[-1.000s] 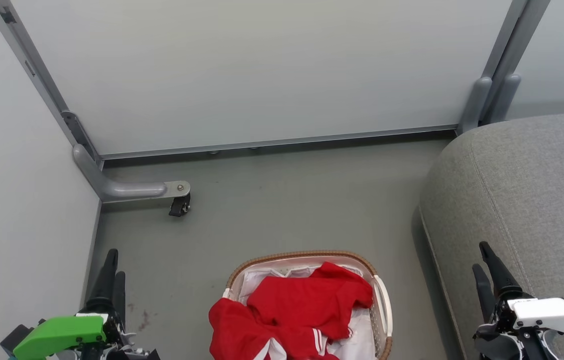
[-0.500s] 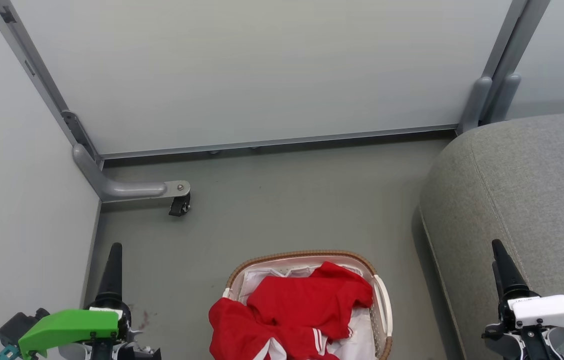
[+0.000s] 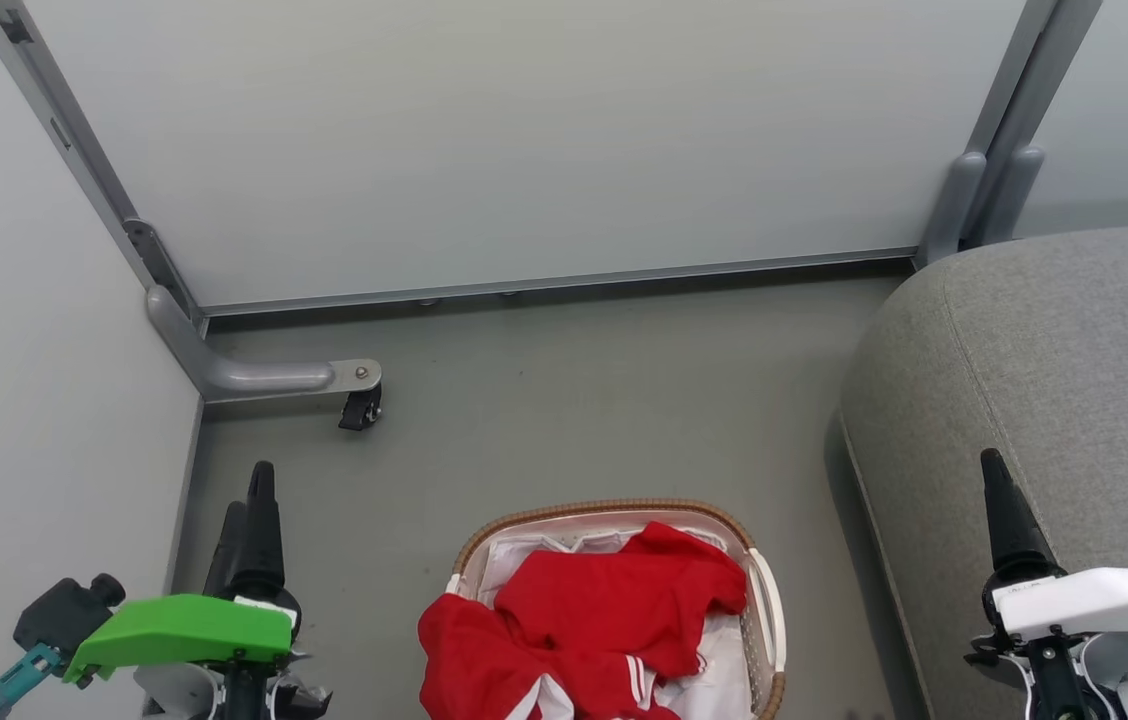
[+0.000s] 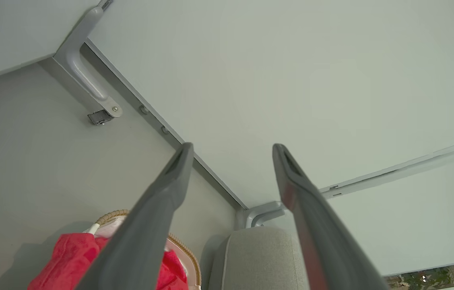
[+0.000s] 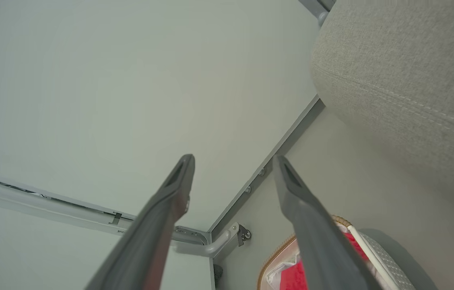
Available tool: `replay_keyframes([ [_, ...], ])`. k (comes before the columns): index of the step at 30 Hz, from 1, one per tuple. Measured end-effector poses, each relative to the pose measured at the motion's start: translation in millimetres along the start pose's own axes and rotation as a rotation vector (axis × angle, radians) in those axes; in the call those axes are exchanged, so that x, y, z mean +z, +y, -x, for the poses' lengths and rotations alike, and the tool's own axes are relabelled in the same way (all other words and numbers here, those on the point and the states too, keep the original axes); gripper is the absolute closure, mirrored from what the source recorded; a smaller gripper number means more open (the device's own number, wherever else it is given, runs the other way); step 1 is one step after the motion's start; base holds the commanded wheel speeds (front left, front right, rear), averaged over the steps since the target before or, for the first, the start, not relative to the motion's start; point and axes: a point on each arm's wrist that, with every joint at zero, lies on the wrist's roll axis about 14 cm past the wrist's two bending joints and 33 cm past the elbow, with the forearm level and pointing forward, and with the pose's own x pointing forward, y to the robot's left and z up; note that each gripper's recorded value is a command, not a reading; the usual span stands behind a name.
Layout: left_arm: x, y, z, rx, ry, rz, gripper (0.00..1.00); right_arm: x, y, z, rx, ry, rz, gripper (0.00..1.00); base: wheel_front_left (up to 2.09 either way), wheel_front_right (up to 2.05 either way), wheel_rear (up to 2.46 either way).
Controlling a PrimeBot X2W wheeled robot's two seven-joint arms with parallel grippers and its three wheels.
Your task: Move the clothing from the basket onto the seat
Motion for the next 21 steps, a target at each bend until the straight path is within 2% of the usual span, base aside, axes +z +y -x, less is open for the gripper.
replay_keyframes([
  [6,-6.7,-4.0,0.4,-0.013,0.016,-0.135,0.00,-4.7,12.1,-0.9,0.044,0.011,0.151,0.00,0.00,0.00,0.00],
  [12,-12.7,-7.2,1.1,-0.028,0.028,-0.254,0.00,-8.6,16.7,0.2,0.066,0.016,0.253,0.00,0.00,0.00,0.00],
  [21,-16.7,-7.6,0.9,-0.036,0.028,-0.371,0.00,-8.1,20.6,-0.3,0.086,0.003,0.371,0.00,0.00,0.00,0.00],
])
